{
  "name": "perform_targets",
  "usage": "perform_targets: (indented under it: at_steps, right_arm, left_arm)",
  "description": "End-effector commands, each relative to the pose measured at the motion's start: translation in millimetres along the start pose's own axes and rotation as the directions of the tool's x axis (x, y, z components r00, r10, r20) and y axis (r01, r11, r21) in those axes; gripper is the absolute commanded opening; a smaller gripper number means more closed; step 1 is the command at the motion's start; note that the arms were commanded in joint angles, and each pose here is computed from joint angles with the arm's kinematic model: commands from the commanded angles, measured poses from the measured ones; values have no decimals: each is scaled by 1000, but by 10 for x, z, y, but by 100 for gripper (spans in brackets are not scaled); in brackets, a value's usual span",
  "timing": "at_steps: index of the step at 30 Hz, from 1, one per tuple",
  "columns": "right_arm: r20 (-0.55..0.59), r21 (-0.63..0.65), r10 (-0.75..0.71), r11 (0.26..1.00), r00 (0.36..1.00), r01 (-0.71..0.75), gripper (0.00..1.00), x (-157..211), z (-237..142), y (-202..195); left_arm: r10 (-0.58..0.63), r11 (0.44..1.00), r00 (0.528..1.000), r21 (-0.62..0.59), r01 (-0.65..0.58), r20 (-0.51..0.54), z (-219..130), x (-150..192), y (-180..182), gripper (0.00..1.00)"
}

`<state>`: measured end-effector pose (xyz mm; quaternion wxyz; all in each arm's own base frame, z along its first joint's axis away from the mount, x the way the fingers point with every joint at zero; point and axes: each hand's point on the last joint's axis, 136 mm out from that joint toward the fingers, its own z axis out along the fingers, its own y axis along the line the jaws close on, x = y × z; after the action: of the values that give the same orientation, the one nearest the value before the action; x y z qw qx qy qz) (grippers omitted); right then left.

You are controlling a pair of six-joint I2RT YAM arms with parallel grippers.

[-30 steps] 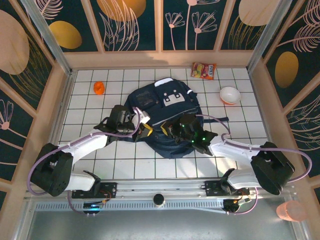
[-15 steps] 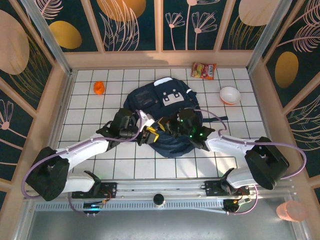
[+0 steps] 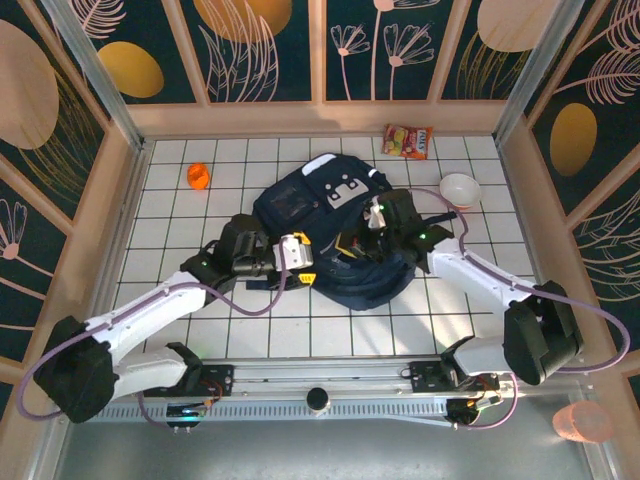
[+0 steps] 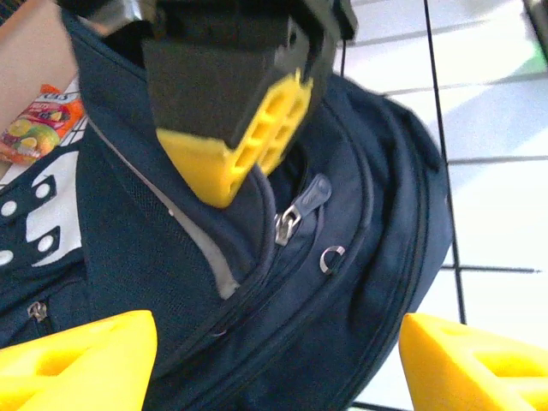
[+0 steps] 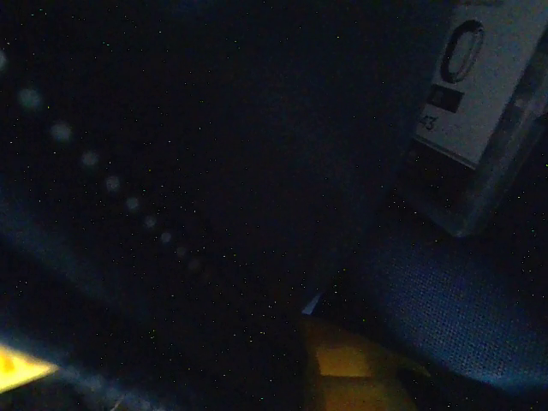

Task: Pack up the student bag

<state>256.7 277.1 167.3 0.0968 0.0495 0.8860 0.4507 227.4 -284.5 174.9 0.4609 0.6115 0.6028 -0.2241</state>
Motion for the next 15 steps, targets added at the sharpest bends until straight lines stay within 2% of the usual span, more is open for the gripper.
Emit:
perform_targets:
  at_steps: [1, 4, 7, 8, 10, 12, 13, 14, 15]
  right_arm:
    - [-130, -83, -198, 979, 972, 188, 0, 172, -72, 261]
    - [-127, -105, -222, 972, 967, 209, 0, 98, -100, 350]
    - [-121, -141, -231, 967, 965, 214, 0, 53, -105, 442]
    - [-118, -146, -234, 965, 965, 216, 0, 37, -102, 462]
    - [-118, -146, -244, 963, 962, 227, 0, 36, -104, 471]
    - [-97, -120, -265, 960, 959, 253, 10, 26, -152, 452]
    - [-76, -92, -283, 957, 956, 276, 16, 16, -199, 429]
    - [-48, -60, -308, 950, 950, 305, 20, -2, -259, 403]
    - [-17, -36, -337, 941, 941, 337, 22, -19, -320, 389]
  left_arm:
    - [147, 989, 989, 1, -147, 8, 139, -28, 101, 73]
    - [148, 988, 989, 37, -149, 26, 262, -35, 104, 71]
    - [141, 988, 990, 66, -142, 22, 341, 1, 89, 65]
    - [132, 989, 991, 58, -133, 24, 351, -2, 106, 59]
    - [100, 994, 994, 33, -101, 55, 338, -73, 150, 40]
    - [65, 997, 994, 31, -68, 92, 305, -159, 148, 20]
    - [34, 999, 994, 31, -37, 100, 301, -175, 149, 7]
    - [10, 999, 995, 37, -13, 103, 299, -185, 145, 0]
    - [-9, 999, 995, 47, 5, 102, 303, -181, 134, 0]
